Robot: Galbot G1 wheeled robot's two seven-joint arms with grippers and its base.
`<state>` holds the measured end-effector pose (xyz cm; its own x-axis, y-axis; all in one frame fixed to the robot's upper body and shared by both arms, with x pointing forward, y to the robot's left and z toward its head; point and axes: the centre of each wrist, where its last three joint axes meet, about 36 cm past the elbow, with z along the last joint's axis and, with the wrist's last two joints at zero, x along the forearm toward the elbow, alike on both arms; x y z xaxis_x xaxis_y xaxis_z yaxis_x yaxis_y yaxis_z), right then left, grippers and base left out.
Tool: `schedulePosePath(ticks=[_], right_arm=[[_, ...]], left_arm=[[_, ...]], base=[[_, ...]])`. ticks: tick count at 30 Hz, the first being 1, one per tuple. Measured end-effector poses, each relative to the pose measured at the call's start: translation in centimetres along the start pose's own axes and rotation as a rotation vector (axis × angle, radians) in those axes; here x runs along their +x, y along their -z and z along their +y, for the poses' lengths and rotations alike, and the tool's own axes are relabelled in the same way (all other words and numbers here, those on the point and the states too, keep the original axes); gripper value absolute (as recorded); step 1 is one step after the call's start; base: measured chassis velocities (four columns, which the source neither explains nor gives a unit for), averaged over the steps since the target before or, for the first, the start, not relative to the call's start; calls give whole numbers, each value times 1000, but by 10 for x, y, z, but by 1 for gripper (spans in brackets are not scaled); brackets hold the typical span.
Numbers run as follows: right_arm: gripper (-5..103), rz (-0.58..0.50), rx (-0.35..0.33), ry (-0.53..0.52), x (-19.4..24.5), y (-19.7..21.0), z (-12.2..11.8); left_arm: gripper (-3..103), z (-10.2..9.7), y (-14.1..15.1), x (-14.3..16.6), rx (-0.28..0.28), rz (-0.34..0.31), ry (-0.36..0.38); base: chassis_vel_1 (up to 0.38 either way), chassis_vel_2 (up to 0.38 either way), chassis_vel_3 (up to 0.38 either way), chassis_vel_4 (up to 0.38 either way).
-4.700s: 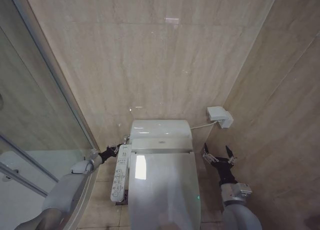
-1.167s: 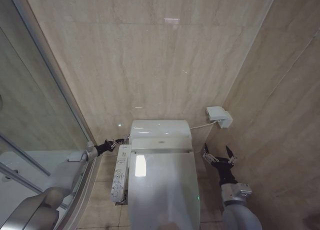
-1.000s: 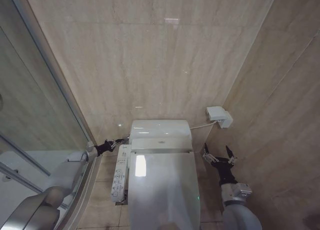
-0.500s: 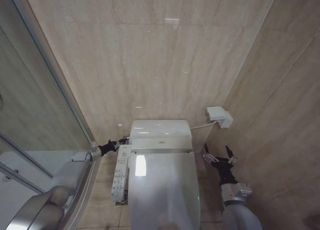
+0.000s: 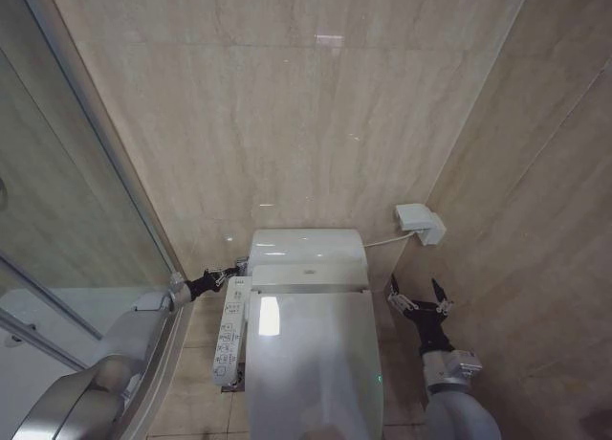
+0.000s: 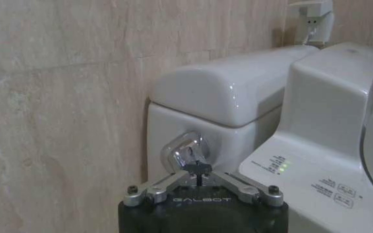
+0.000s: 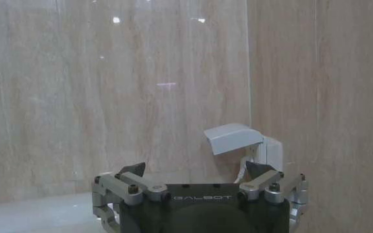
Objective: Open the toilet lid, clean the toilet bowl with a toilet brush, close the toilet lid, and flush.
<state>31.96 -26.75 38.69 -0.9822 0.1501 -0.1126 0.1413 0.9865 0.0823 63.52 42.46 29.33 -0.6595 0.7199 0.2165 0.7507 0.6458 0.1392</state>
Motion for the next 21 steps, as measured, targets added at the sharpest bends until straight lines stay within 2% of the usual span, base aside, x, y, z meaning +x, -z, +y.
schedulePosePath(ticks=[21], right_arm=[[100,0,0,0,0,0,0]], left_arm=[[0,-11,-4,-19,52,3,3]], base=[[0,0,0,0]])
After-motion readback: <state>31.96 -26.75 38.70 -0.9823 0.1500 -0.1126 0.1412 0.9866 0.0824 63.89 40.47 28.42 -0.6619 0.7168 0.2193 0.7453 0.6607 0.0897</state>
